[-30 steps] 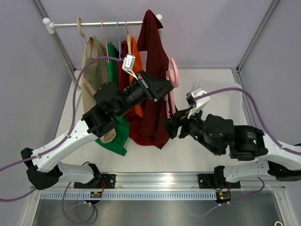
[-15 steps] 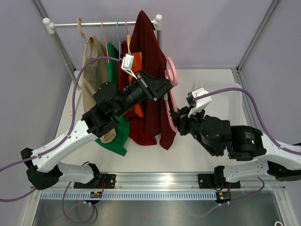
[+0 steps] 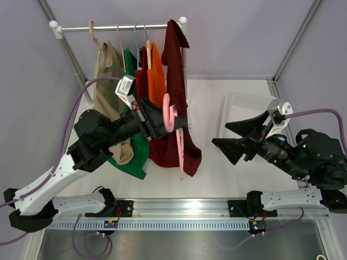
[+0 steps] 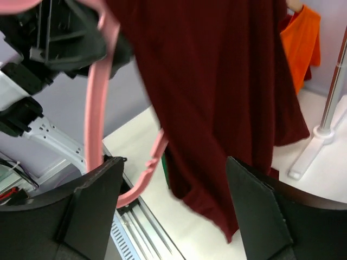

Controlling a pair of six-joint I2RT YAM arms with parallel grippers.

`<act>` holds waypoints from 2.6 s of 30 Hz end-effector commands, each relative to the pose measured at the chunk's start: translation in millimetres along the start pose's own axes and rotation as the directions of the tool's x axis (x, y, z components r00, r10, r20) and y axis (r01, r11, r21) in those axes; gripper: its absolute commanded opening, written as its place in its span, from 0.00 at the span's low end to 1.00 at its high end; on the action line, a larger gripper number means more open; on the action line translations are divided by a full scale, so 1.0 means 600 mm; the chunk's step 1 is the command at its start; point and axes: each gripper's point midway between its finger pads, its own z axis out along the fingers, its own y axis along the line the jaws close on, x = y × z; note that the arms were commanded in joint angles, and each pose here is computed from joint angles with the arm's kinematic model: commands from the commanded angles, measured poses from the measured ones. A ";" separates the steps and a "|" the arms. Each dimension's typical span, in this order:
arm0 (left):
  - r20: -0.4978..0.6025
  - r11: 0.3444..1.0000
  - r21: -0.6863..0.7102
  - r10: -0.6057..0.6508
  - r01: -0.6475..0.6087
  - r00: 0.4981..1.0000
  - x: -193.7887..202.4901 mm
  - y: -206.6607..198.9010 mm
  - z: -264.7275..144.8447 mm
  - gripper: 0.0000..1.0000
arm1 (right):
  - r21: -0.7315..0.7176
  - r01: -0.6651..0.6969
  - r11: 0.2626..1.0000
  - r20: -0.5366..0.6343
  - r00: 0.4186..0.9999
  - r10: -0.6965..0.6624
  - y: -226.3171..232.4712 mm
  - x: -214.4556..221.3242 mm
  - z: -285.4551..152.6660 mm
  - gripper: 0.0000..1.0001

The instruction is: Remove the t-shirt from the hanger

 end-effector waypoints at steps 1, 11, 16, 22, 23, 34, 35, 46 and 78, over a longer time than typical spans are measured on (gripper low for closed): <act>-0.088 0.972 0.233 0.004 0.017 0.996 0.020 -0.101 -0.067 0.00 | -0.029 0.122 0.992 -0.015 0.992 -0.122 0.023 -0.014 0.028 0.78; -0.250 0.955 0.281 -0.019 0.091 0.968 0.083 -0.123 -0.160 0.00 | -0.125 0.169 0.978 -0.047 0.983 -0.176 0.041 -0.054 0.115 0.81; -0.268 0.954 0.283 -0.021 0.099 0.963 0.094 -0.120 -0.171 0.00 | -0.407 0.119 0.906 -0.060 0.986 -0.157 0.106 -0.031 0.136 0.77; -0.287 0.956 0.270 -0.030 0.111 0.958 0.101 -0.110 -0.163 0.00 | -0.538 0.087 0.839 -0.071 0.986 -0.148 0.140 0.000 0.124 0.81; -0.283 0.956 0.271 -0.031 0.110 0.959 0.100 -0.110 -0.162 0.00 | -0.539 0.080 0.838 -0.080 0.986 -0.145 0.139 0.007 0.126 0.82; -0.290 0.963 0.237 -0.056 0.128 0.955 0.107 -0.090 -0.150 0.00 | -0.519 0.039 0.854 -0.035 0.997 -0.067 0.138 0.004 0.143 0.86; -0.294 0.962 0.239 -0.055 0.129 0.954 0.108 -0.090 -0.149 0.00 | -0.516 0.020 0.856 -0.032 0.999 -0.043 0.141 0.000 0.151 0.82; -0.281 0.968 0.217 -0.065 0.130 0.958 0.112 -0.077 -0.149 0.00 | -0.398 -0.052 0.916 0.101 0.990 0.100 0.111 -0.053 0.162 0.00; -0.340 0.980 0.193 0.028 0.041 0.940 0.146 -0.074 -0.232 0.00 | 0.680 0.031 0.732 0.375 0.844 -0.384 -0.288 -0.418 0.112 0.00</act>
